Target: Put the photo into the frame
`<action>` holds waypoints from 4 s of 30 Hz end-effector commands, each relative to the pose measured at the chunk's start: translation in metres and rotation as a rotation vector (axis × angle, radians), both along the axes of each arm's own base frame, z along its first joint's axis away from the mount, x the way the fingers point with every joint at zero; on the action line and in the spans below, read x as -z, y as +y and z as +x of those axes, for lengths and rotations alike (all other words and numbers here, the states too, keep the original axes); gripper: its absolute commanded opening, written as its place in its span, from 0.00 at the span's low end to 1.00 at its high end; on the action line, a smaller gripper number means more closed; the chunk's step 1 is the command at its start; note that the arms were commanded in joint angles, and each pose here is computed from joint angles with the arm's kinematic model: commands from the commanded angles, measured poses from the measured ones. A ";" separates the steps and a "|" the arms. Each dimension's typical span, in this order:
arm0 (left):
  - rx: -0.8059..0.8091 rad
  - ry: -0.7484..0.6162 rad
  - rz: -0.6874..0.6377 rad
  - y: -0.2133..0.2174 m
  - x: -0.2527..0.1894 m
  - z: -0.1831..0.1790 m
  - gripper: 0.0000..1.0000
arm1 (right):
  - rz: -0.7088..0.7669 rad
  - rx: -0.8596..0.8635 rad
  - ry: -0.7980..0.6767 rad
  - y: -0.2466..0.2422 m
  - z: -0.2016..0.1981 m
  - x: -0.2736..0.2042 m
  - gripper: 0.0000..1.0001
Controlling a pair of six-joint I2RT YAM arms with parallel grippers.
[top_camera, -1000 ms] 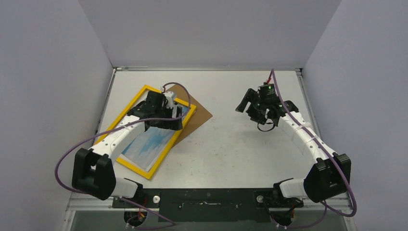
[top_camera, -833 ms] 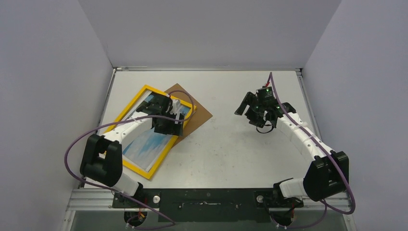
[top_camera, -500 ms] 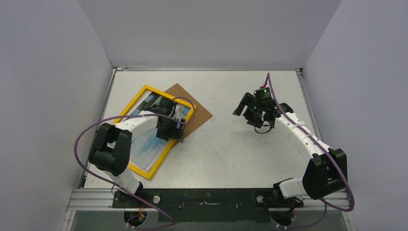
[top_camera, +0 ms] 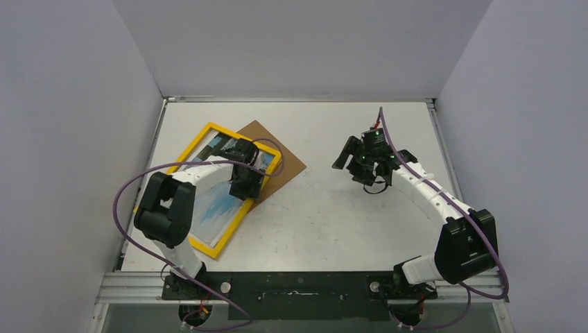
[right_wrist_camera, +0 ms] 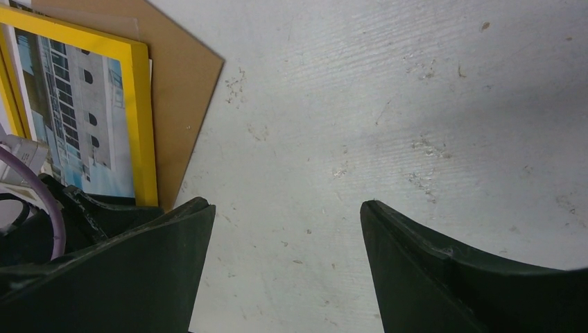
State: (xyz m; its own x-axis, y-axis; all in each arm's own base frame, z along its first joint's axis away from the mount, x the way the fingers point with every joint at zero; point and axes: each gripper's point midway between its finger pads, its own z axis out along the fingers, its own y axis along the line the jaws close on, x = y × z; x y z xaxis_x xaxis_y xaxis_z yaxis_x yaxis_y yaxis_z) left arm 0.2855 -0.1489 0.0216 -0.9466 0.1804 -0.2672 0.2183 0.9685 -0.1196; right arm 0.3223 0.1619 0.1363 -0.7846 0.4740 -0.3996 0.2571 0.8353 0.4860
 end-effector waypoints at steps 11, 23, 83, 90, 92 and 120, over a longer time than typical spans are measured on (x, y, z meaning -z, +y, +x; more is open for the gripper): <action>0.033 -0.026 0.119 -0.001 -0.027 0.008 0.07 | 0.010 0.009 -0.026 0.003 0.001 0.004 0.78; 0.070 -0.110 0.056 -0.013 -0.105 0.024 0.00 | 0.114 -0.070 -0.076 0.033 -0.003 -0.012 0.81; -0.178 -0.453 -0.247 0.021 -0.297 0.017 0.73 | 0.632 -0.436 -0.573 0.351 -0.111 -0.154 0.00; -0.190 -0.641 -0.290 0.036 -0.362 -0.004 0.87 | 0.620 -0.438 -0.621 0.344 -0.115 -0.184 0.00; -0.189 -0.694 -0.307 0.039 -0.378 -0.011 0.89 | 0.602 -0.453 -0.633 0.343 -0.116 -0.192 0.00; -0.203 -0.787 -0.397 0.041 -0.391 -0.032 0.94 | 0.317 -0.120 -0.729 0.155 -0.048 -0.271 0.00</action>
